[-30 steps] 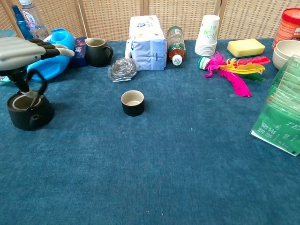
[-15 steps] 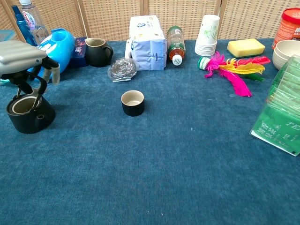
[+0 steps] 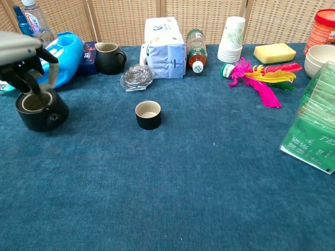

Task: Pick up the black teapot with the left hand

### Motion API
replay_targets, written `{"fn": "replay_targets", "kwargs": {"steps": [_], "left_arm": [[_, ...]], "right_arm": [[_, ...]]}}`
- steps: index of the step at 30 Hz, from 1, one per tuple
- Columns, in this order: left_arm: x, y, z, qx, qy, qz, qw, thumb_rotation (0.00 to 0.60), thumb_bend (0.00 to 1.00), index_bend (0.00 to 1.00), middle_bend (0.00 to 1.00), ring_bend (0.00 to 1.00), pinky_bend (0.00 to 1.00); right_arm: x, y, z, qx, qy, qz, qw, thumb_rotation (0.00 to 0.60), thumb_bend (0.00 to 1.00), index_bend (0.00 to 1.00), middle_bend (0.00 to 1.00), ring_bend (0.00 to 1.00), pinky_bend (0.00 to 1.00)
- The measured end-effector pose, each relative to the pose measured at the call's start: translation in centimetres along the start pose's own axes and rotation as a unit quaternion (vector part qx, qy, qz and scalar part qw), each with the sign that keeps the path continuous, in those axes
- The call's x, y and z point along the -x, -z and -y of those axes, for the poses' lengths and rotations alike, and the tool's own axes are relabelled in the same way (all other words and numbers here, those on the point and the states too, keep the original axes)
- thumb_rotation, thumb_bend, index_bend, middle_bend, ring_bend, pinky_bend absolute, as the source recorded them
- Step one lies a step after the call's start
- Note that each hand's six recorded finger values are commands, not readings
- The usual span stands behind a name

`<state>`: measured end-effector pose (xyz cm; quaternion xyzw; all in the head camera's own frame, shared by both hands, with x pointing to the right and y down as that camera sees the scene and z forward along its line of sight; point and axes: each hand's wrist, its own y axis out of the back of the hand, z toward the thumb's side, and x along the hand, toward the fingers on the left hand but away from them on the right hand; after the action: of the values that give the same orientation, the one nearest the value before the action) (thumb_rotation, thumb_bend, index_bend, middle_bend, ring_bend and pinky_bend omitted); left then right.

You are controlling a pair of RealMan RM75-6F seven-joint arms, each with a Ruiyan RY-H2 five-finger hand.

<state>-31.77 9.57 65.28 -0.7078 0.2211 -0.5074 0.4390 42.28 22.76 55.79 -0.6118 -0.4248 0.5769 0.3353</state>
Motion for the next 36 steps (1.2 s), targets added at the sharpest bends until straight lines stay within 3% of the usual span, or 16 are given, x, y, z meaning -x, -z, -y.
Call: {"fn": "replay_targets", "kwargs": {"steps": [8,19,27,36], "left_arm": [[0.3,-0.8,-3.2,0.013,-0.035,0.01,0.9992,0.6,0.66,0.73,0.9,0.89,1.0],[-1.5,-2.9,-5.6,-0.047,-0.073,0.025,0.9959,0.6,0.66,0.73,0.9,0.88,1.0],[-3.9,-3.9,-5.2,-0.075,-0.06,-0.013,0.9953,0.6,0.66,0.73,0.9,0.88,1.0],[-6.1,-5.8,-3.9,-0.061,-0.039,-0.053,0.996,0.6,0.66,0.73,0.9,0.88,1.0]], "right_arm": [[-0.1,0.0,0.0,0.001,-0.004,0.001,1.0,0.447,0.0,0.0,0.0,0.0,0.0],[-0.1,0.1,-0.2,0.005,-0.004,0.001,1.0,0.455,0.0,0.0,0.0,0.0,0.0],[-0.2,0.1,-0.3,0.012,-0.006,-0.001,0.9999,0.456,0.0,0.0,0.0,0.0,0.0],[-0.4,0.1,-0.7,0.02,-0.004,-0.008,0.9998,0.46,0.0,0.0,0.0,0.0,0.0]]}}
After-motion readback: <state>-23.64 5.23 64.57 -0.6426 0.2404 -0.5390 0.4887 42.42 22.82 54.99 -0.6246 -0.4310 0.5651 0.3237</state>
